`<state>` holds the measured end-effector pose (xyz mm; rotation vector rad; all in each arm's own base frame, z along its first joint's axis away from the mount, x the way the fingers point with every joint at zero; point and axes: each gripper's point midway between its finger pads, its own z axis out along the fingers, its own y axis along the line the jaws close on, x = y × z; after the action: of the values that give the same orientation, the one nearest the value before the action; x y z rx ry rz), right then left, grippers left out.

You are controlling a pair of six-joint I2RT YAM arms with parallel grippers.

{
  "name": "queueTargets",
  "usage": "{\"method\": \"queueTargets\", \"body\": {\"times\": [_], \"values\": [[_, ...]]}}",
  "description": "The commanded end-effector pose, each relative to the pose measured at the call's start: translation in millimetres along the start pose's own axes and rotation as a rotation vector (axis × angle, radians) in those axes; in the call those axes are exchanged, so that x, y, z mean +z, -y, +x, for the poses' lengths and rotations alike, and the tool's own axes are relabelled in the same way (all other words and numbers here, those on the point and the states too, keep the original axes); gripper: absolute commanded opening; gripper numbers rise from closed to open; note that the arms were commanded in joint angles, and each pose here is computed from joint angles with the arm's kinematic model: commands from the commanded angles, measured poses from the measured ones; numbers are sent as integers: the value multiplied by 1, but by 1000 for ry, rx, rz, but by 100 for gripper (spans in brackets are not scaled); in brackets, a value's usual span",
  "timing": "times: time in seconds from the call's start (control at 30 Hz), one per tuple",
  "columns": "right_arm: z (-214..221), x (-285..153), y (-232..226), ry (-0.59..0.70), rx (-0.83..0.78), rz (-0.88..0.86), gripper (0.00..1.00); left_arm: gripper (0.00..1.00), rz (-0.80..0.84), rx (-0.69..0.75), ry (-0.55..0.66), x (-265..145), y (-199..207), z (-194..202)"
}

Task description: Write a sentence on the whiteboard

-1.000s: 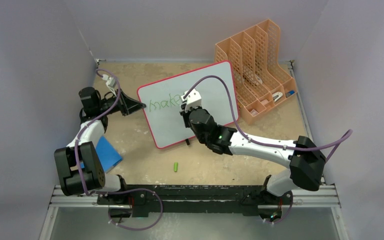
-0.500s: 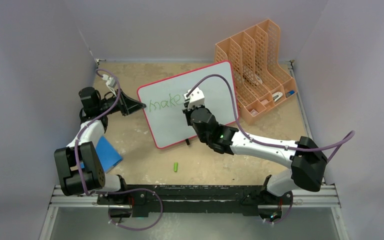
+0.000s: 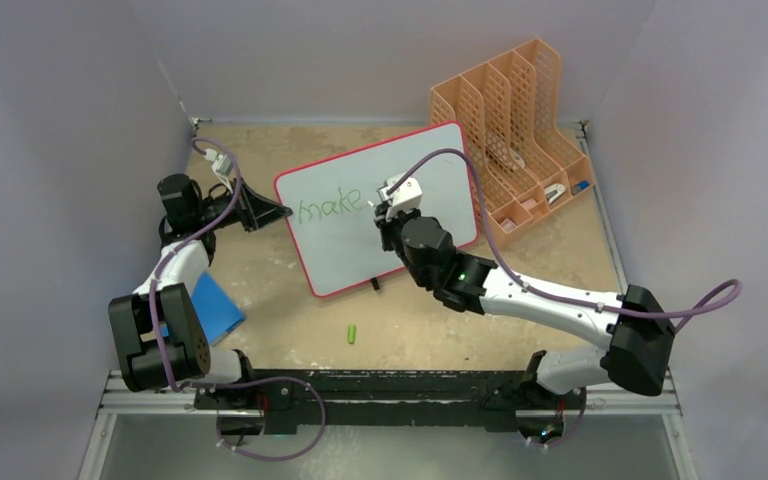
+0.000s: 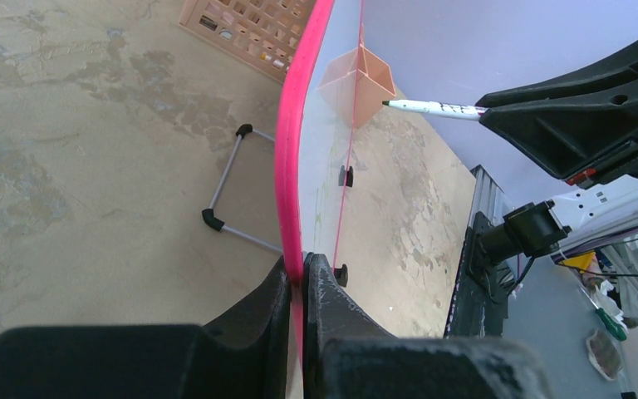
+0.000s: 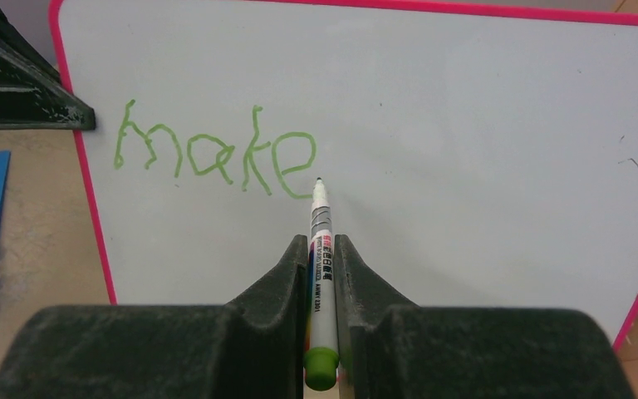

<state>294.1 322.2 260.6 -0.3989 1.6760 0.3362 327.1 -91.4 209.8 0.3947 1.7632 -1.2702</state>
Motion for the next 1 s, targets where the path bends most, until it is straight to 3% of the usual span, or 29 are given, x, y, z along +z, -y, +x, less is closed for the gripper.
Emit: {"method": "queueTargets", "body": {"times": [0.0, 0.6, 0.97], "values": [[-10, 1, 8, 37, -7, 15, 0, 0, 32, 73, -10, 5, 10, -4], [-39, -5, 54, 193, 65, 12, 0, 0, 22, 69, -9, 5, 9, -4], [-38, 14, 59, 186, 61, -12, 0, 0, 21, 73, -8, 5, 9, -5]]}}
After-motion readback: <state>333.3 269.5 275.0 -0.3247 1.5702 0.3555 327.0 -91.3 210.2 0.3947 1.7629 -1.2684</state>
